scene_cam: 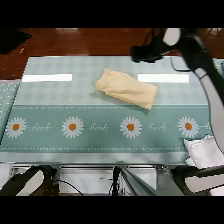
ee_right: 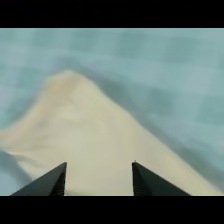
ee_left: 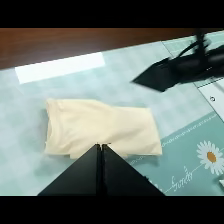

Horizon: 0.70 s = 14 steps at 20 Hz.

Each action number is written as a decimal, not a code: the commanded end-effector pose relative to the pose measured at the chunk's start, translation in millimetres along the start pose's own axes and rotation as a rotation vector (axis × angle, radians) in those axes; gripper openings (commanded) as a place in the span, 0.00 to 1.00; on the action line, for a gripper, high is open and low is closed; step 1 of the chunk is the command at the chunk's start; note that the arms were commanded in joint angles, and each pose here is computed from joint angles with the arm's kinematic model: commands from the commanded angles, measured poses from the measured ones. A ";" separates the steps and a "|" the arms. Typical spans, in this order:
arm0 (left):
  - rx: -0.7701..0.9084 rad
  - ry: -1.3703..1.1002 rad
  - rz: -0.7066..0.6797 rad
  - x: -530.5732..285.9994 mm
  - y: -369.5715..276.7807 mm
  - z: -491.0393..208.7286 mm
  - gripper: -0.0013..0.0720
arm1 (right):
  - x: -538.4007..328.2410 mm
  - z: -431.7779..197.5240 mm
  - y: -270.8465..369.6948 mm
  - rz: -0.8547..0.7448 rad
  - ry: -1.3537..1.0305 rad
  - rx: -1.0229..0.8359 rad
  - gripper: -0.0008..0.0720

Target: Fold the shirts.

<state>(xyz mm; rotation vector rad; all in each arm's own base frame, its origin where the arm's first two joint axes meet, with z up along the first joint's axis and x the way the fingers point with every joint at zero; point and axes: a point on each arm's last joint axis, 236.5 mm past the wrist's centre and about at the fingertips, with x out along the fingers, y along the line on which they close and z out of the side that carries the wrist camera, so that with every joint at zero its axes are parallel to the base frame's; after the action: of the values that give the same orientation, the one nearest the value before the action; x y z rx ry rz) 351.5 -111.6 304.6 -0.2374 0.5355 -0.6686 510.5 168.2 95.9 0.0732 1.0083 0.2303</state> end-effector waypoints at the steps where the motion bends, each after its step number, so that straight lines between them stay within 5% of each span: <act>1: -0.002 0.041 0.032 5.2 13.4 -14.6 0.06 | -82.4 -62.0 -173.0 -0.477 0.312 -0.069 0.63; 4: 0.008 0.118 0.127 7.1 41.4 -37.5 0.12 | -65.2 -130.7 -187.1 -0.156 0.496 0.223 0.75; 7: 0.000 0.239 0.193 8.0 65.6 -69.7 0.57 | -33.9 -153.2 -149.2 0.227 0.489 0.433 0.75; 8: -0.028 0.268 0.215 8.9 73.9 -78.6 0.64 | -21.7 -164.5 -144.2 0.269 0.493 0.452 0.75; 14: -0.176 0.305 0.246 14.0 85.7 -93.8 0.64 | 52.6 -197.3 -128.6 0.254 0.393 0.520 0.83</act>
<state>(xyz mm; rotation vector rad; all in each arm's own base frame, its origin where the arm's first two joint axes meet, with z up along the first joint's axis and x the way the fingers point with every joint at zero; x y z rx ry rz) 355.4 -63.5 197.2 -0.1929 0.8619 -0.4588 376.6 28.8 -51.7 0.5652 1.5385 0.2129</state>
